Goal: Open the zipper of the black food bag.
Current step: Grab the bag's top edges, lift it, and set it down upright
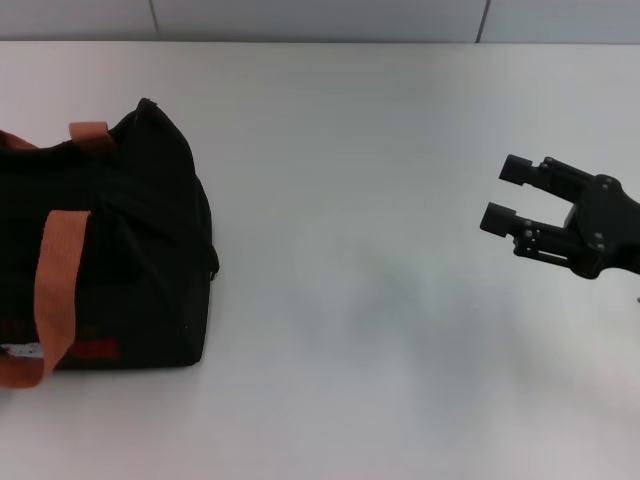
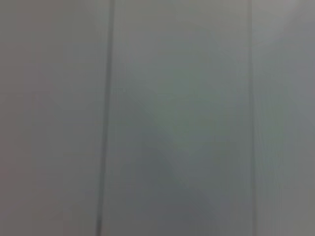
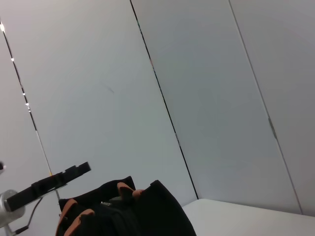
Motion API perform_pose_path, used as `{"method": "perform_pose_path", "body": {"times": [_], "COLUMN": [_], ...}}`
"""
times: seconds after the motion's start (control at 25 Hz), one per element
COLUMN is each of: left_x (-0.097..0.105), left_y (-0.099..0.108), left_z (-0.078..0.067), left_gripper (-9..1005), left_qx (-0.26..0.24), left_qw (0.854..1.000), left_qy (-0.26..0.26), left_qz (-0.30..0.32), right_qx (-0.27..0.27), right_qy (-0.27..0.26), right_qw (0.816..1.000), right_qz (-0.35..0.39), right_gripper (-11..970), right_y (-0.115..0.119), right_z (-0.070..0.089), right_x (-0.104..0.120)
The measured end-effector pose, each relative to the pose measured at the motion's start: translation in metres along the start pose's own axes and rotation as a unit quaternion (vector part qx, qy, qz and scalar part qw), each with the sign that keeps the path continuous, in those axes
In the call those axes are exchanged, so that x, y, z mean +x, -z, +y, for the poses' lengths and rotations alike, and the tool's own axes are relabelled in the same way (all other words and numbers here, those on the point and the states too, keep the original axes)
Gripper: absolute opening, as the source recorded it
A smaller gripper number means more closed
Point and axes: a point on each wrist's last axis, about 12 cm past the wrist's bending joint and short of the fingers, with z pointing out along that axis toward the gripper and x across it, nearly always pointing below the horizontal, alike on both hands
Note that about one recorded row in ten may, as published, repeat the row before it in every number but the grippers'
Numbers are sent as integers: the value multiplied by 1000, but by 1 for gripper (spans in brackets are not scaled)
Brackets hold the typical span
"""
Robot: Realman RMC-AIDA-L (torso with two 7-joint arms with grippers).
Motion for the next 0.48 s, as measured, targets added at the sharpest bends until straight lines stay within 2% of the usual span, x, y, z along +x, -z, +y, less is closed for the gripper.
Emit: {"method": "perform_pose_path", "body": {"times": [0.04, 0.16, 0.24, 0.32, 0.36, 0.48], "left_x": [2, 3, 5, 6, 8, 11], "left_y": [17, 26, 44, 49, 59, 62], "left_z": [0, 0, -3, -5, -7, -8], "left_gripper": [520, 593, 659, 742, 784, 784], "left_qx": [-36, -51, -72, -77, -80, -73], "left_qw": [999, 999, 997, 997, 996, 995], "left_qy": [-1, 0, 6, 8, 11, 14], "left_qz": [-6, -1, 16, 22, 43, 65], "right_qx": [1, 3, 6, 11, 12, 10], "right_qy": [1, 2, 4, 7, 8, 12], "right_qw": [1000, 1000, 1000, 1000, 1000, 1000], "right_qz": [1, 5, 7, 9, 9, 10], "right_gripper": [822, 822, 822, 822, 822, 822], "right_y": [-1, -4, -5, -6, -6, -10], "right_z": [-1, -3, -4, -5, -6, -7], "right_x": [0, -1, -1, 0, 0, -2]}}
